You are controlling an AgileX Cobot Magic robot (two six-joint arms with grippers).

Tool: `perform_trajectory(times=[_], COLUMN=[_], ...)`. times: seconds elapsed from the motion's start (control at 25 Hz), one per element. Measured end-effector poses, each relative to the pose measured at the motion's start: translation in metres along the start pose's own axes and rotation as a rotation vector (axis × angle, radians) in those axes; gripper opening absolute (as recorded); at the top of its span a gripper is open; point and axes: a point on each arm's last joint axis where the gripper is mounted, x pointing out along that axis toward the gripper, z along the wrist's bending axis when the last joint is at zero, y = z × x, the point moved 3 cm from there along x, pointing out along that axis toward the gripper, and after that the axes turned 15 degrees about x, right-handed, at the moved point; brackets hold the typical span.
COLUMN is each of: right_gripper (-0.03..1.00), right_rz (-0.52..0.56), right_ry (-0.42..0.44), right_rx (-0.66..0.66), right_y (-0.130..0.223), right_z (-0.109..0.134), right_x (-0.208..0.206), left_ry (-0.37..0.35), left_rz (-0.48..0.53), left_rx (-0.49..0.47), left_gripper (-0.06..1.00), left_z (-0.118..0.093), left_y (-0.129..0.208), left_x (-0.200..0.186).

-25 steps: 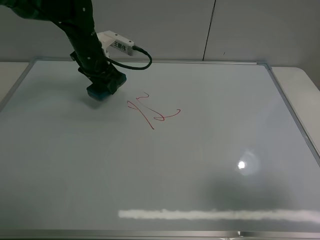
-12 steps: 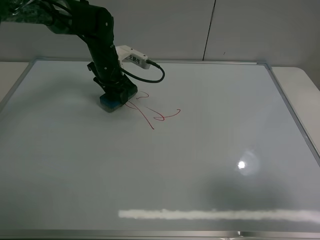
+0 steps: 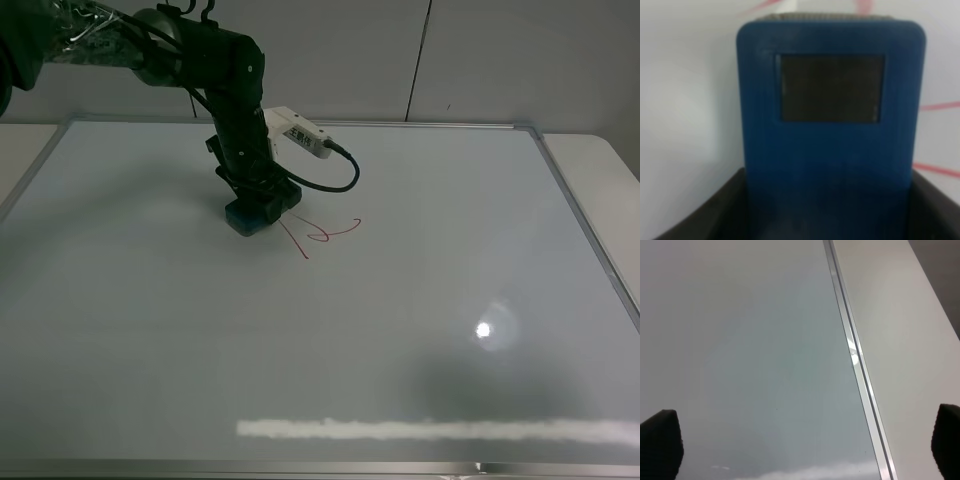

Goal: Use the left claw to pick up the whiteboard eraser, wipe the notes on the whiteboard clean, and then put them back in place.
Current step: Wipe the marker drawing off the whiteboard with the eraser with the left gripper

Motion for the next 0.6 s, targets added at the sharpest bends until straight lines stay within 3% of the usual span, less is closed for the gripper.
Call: perform_trajectory(times=[0.6], right_gripper=[0.99], right_rz=[0.000], right_ry=[0.000], right_rx=[0.000], right_y=[0.000], right_z=[0.000], right_x=[0.000], left_ry=[0.097], left_rz=[-0.029], left_rx=[0.157], left_gripper=[0.55], left_z=[-0.120], left_y=[-0.042], left_x=[0.001])
